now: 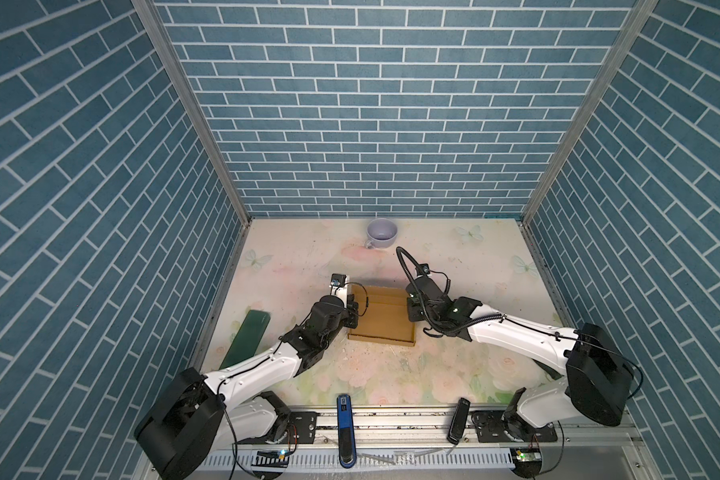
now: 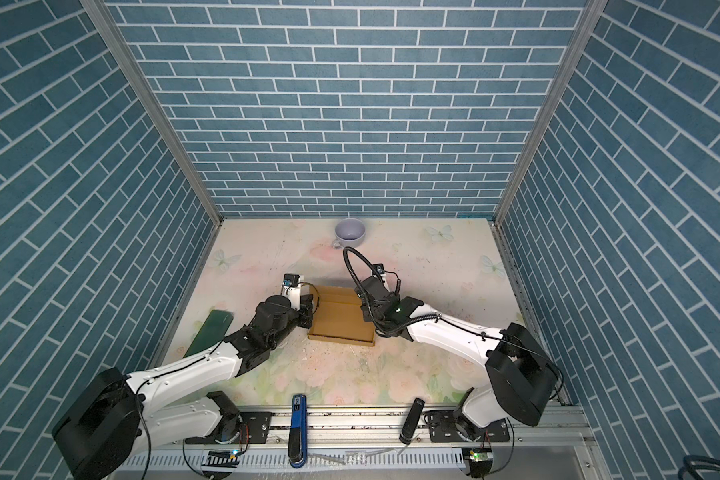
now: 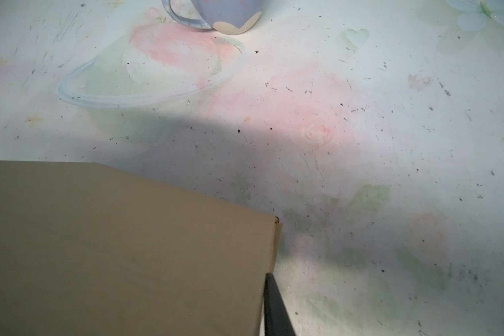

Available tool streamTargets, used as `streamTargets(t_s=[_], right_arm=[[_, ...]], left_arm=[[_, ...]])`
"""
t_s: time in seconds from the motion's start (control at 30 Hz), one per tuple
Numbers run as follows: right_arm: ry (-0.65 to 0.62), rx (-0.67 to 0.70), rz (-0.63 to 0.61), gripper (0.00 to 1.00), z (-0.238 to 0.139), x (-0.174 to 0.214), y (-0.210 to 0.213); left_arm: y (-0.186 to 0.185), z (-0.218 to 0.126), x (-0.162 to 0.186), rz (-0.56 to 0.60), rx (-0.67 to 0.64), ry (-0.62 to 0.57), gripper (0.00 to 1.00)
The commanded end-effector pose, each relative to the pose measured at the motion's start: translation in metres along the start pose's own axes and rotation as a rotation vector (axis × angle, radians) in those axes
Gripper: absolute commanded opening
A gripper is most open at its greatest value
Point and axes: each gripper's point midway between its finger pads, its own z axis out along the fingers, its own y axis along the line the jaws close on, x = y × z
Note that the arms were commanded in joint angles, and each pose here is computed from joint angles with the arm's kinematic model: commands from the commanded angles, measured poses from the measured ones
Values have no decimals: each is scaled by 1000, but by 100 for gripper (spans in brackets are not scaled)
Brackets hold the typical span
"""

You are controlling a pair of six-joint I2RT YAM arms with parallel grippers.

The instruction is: Fold the paper box

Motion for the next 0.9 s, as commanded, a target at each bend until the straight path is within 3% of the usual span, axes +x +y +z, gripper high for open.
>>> streamTargets(t_s=[0.0, 0.87], right_arm=[[11, -70, 35, 9, 0, 12, 18], [-25, -79, 51, 8, 3, 32, 35]], left_arm=[[-6, -2, 30, 15, 38, 87, 0], [10, -18, 56, 74, 1, 96, 0]])
